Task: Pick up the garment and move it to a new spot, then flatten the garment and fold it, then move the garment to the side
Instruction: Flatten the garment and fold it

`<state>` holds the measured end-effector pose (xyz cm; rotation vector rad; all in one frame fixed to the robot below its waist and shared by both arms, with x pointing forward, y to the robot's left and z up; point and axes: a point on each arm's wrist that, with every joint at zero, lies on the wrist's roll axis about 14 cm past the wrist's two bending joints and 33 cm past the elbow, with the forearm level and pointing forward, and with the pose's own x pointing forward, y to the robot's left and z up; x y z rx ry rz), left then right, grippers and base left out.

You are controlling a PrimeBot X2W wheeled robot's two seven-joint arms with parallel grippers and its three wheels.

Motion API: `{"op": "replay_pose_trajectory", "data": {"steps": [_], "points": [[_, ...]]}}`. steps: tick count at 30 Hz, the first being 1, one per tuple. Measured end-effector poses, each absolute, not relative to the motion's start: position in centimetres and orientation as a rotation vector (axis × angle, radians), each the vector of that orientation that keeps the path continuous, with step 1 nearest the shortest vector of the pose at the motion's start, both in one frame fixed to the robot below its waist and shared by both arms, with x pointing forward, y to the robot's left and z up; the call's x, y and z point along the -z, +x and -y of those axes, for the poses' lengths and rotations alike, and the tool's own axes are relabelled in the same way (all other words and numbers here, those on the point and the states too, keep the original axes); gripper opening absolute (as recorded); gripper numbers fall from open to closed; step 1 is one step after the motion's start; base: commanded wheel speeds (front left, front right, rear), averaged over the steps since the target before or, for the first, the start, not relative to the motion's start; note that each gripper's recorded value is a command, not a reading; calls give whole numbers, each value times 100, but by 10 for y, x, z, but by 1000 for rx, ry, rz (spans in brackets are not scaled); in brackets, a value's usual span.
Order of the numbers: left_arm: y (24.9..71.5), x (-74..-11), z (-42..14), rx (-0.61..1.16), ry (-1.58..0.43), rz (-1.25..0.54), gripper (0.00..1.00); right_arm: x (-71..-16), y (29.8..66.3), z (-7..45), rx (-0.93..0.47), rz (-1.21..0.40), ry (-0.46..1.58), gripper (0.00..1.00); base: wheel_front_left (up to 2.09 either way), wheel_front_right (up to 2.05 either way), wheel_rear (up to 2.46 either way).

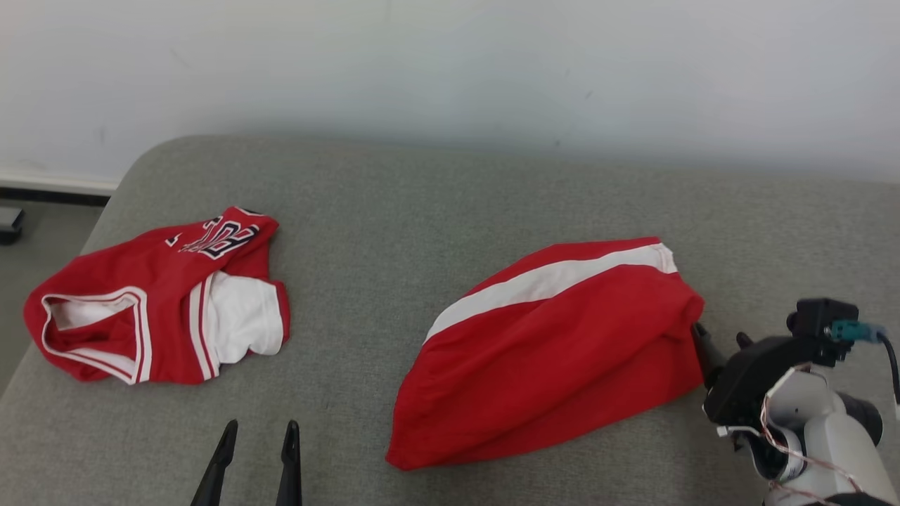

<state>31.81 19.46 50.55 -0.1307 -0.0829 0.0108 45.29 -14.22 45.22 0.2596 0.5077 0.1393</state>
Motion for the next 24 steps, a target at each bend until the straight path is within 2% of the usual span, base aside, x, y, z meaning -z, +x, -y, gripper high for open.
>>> {"op": "replay_pose_trajectory", "data": {"steps": [7, 16, 17, 18, 19, 20, 24], "points": [[322, -505, -196, -19, -135, 78, 100, -427, 472, 132, -142, -619, 216, 100, 0, 0, 0], [326, -498, -203, -34, -126, 49, 100, -416, 490, 120, -156, -645, 223, 99, 0, 0, 0], [326, -497, -203, -34, -127, 47, 100, -416, 492, 118, -160, -639, 221, 81, 0, 0, 0], [327, -497, -203, -34, -126, 45, 100, -415, 493, 117, -162, -638, 220, 42, 0, 0, 0], [328, -497, -203, -34, -126, 44, 100, -415, 494, 116, -165, -634, 218, 24, 0, 0, 0], [328, -496, -203, -35, -127, 43, 100, -415, 495, 115, -167, -628, 216, 0, 0, 0, 0], [330, -495, -204, -34, -127, 41, 100, -419, 496, 115, -172, -603, 202, 0, 0, 0, 0]]}}
